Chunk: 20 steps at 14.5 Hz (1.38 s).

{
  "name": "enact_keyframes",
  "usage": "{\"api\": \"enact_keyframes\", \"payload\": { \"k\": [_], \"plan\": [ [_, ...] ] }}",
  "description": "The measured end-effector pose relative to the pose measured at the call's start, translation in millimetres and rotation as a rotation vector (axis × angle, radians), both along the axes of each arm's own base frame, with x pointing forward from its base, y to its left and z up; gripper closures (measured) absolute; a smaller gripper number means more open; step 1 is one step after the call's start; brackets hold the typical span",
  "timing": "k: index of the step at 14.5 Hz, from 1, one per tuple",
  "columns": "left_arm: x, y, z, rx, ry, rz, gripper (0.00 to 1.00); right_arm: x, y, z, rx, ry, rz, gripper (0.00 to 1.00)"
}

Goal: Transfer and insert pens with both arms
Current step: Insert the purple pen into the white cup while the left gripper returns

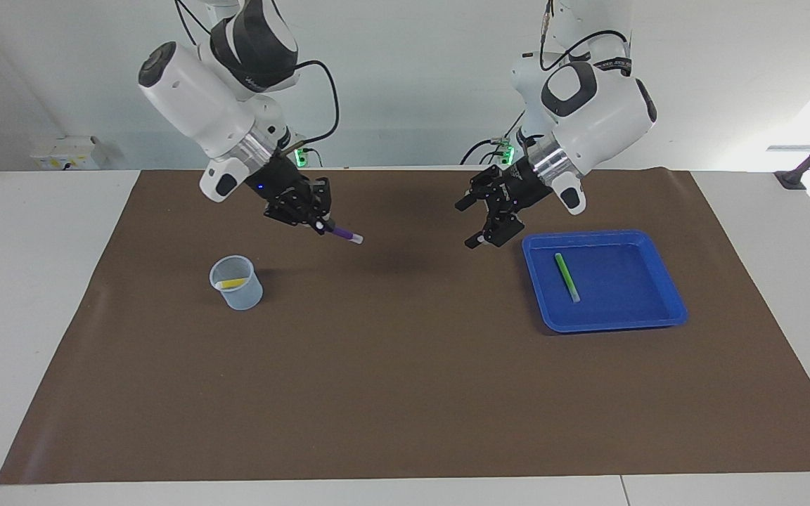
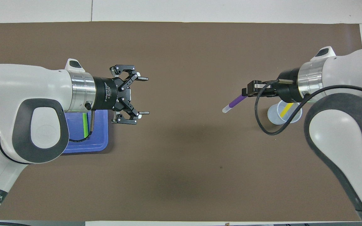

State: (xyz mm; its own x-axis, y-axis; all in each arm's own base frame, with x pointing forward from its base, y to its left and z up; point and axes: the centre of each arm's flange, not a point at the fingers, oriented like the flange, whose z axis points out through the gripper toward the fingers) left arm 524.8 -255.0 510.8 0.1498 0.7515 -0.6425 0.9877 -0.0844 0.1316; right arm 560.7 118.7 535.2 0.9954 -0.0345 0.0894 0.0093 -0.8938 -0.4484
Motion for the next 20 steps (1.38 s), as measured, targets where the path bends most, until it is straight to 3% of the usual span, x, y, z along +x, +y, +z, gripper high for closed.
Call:
{"api": "enact_keyframes", "payload": {
  "k": [4,6,11,15,20],
  "plan": [
    [13.6,66.5,-14.6,0.129,-0.077,-0.198,0.00,7.6,-54.7,9.7,-0.228,-0.054,0.173,0.82],
    [18.6,112.2,-23.3,0.199,-0.124,-0.339,0.00,10.9,-74.3,8.0,-0.279,-0.076,0.240,0.82],
    [13.5,181.2,-59.4,0.350,-0.271,-0.801,0.00,23.5,-112.3,-30.9,-0.298,-0.075,0.288,0.82],
    [6.5,194.5,-105.9,0.399,-0.359,-1.221,0.00,16.4,-112.0,-67.4,-0.299,-0.048,0.296,0.82],
    [2.9,194.7,-164.2,0.428,-0.405,-1.416,0.00,6.5,-122.8,-102.3,-0.313,-0.066,0.333,0.82]
  ]
}}
